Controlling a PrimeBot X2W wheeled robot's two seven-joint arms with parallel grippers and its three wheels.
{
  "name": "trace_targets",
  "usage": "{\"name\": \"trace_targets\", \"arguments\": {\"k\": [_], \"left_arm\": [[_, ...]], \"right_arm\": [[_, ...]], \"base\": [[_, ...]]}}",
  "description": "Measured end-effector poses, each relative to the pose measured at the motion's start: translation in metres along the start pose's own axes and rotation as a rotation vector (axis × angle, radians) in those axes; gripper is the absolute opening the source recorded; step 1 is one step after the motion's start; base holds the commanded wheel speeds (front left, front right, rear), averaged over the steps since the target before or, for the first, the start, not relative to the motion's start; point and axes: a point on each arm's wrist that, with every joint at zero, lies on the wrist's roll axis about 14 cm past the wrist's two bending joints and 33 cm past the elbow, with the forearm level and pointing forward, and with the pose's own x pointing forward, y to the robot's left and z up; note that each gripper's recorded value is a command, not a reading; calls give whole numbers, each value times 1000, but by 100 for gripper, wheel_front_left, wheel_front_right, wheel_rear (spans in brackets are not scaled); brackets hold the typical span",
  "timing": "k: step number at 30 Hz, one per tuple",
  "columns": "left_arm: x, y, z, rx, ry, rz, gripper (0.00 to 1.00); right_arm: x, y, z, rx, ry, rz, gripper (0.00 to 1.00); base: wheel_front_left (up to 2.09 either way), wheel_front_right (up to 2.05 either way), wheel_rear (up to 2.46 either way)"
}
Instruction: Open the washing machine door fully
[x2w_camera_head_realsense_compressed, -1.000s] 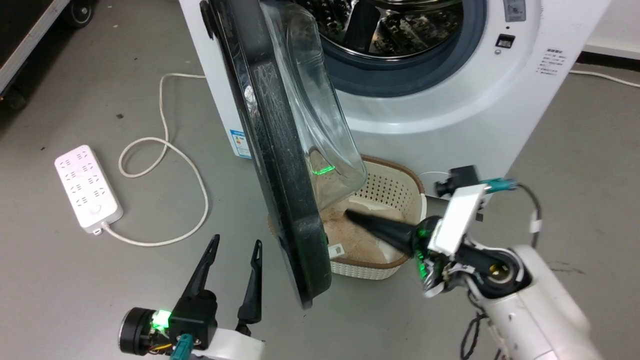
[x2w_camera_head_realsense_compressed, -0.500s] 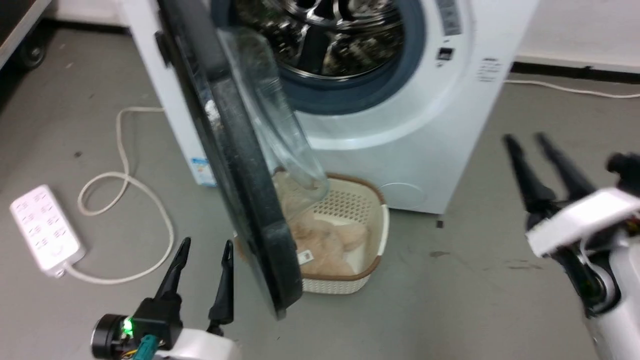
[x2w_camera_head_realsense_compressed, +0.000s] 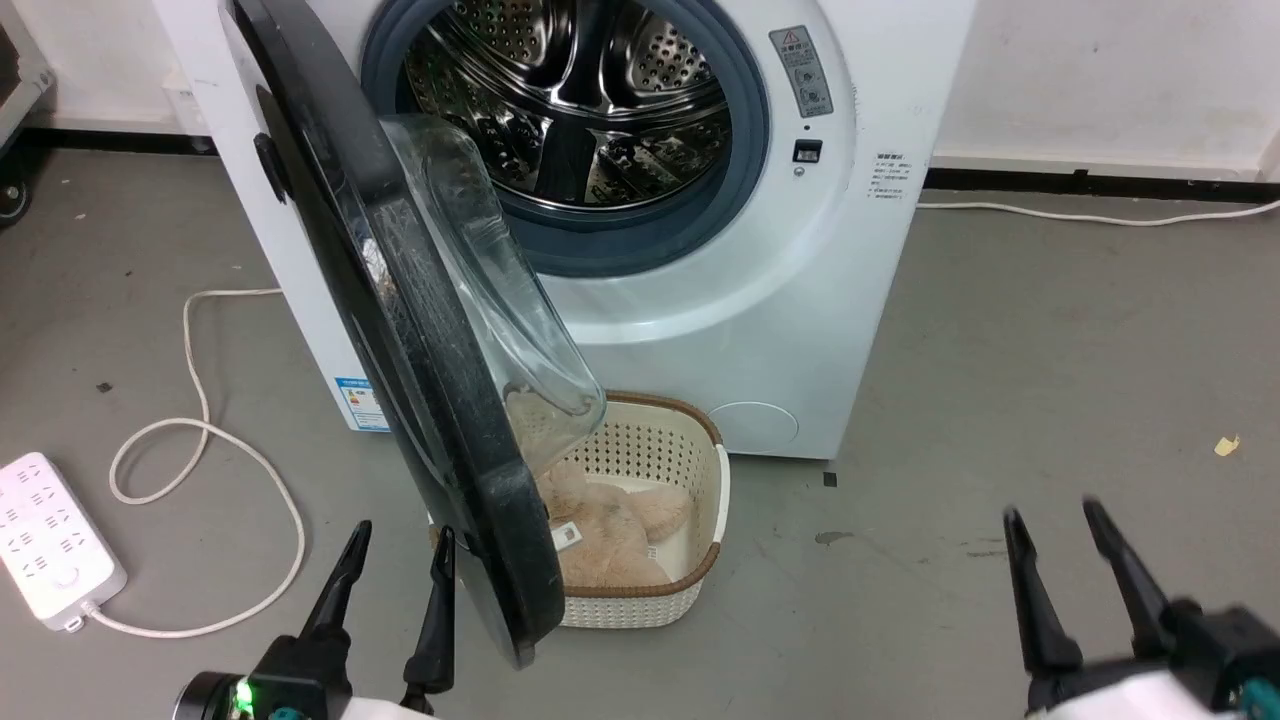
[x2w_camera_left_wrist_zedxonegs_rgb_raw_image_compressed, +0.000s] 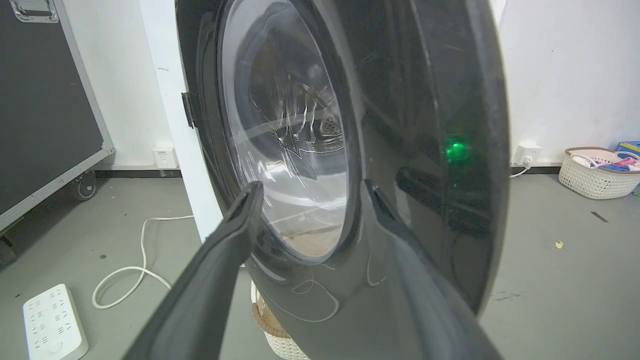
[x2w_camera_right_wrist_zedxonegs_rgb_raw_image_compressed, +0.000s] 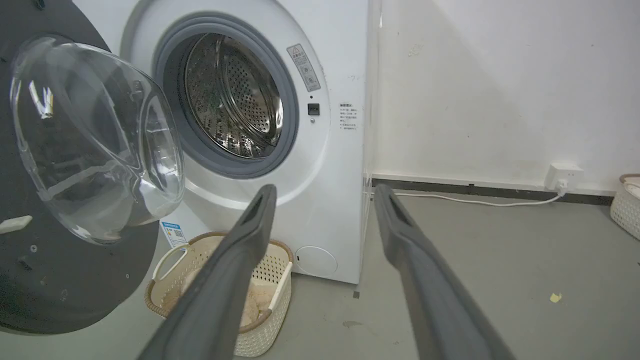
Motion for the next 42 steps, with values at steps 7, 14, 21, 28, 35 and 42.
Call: {"name": "trace_targets", "arguments": {"k": [7,14,21,28,35,42], "left_arm": [[-3,-3,-9,-1,28,-8,100],[-5,0,-9,0,30,8,0],[-4,13,9,-22,-30,64,0],[9,38,107,-11,-341,141,0],[8,8,220,-18,-682,38,0],[17,-84,205,-53,-551,-249,0]], "right_arm": [[-11,3,-10,14,28,0,100],[-9,7,-10,23,23,11,100],[-8,11,-10,27,22,24,100],[-7,12,-7,26,12,27,100],[-8,13,-6,29,8,29,100],[-11,11,-12,57,25,18,100]], "base": [[0,0,0],[0,0,0],[0,0,0],[0,0,0],[0,0,0],[0,0,0]]}}
